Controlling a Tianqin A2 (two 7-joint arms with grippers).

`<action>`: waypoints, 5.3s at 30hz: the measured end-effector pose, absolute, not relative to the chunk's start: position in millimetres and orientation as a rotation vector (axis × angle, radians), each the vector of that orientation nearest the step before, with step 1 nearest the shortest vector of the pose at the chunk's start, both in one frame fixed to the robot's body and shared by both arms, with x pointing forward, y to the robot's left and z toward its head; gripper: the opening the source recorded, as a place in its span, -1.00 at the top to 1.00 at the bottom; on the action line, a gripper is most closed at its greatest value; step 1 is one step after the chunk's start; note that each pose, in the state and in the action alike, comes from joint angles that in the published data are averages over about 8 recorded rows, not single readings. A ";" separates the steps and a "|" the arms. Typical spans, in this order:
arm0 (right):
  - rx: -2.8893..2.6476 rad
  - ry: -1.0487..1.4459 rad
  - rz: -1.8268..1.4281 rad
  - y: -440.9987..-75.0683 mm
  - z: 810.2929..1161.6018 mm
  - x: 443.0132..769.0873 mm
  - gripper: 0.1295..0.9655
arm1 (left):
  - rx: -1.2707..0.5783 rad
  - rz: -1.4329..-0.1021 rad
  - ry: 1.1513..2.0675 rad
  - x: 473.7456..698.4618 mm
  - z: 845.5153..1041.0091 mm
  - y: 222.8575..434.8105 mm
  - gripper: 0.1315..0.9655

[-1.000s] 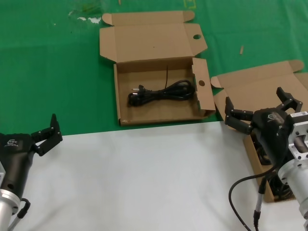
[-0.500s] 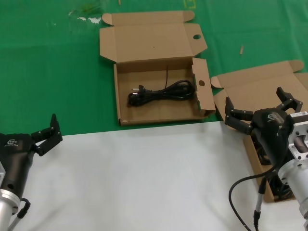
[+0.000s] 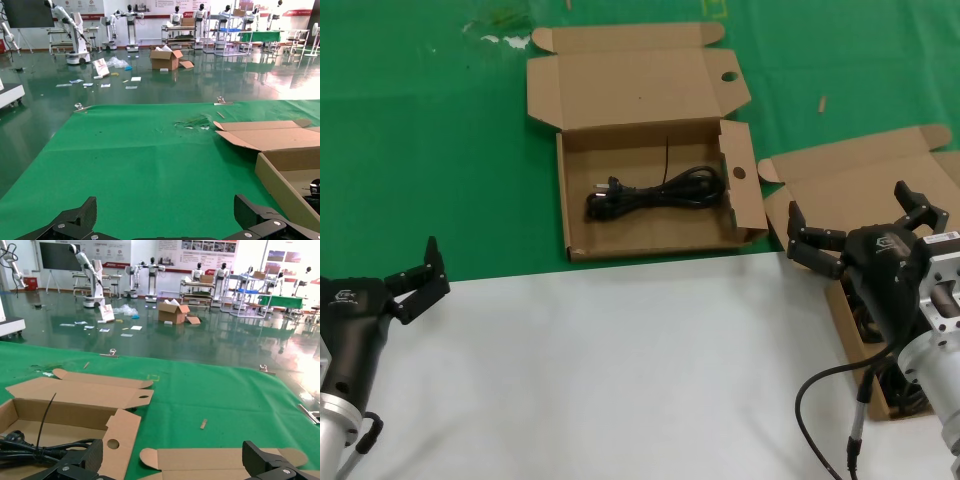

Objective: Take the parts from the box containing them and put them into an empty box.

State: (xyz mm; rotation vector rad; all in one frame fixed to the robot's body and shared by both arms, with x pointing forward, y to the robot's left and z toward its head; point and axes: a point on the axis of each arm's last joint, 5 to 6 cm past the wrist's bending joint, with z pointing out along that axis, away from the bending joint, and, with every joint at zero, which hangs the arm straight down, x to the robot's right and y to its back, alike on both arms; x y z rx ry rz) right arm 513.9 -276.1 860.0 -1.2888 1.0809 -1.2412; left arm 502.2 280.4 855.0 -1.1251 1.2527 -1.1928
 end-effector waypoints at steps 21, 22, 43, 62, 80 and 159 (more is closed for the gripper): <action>-1.289 1.081 -1.241 -276.1 860.0 513.9 -1.00 | -1.125 -1.193 1.253 502.2 855.0 280.4 -1.00; -1.289 1.081 -1.241 -276.1 860.0 513.9 -1.00 | -1.125 -1.193 1.253 502.2 855.0 280.4 -1.00; -1.289 1.081 -1.241 -276.1 860.0 513.9 -1.00 | -1.125 -1.193 1.253 502.2 855.0 280.4 -1.00; -1.289 1.081 -1.241 -276.1 860.0 513.9 -1.00 | -1.125 -1.193 1.253 502.2 855.0 280.4 -1.00; -1.289 1.081 -1.241 -276.1 860.0 513.9 -1.00 | -1.125 -1.193 1.253 502.2 855.0 280.4 -1.00; -1.289 1.081 -1.241 -276.1 860.0 513.9 -1.00 | -1.125 -1.193 1.253 502.2 855.0 280.4 -1.00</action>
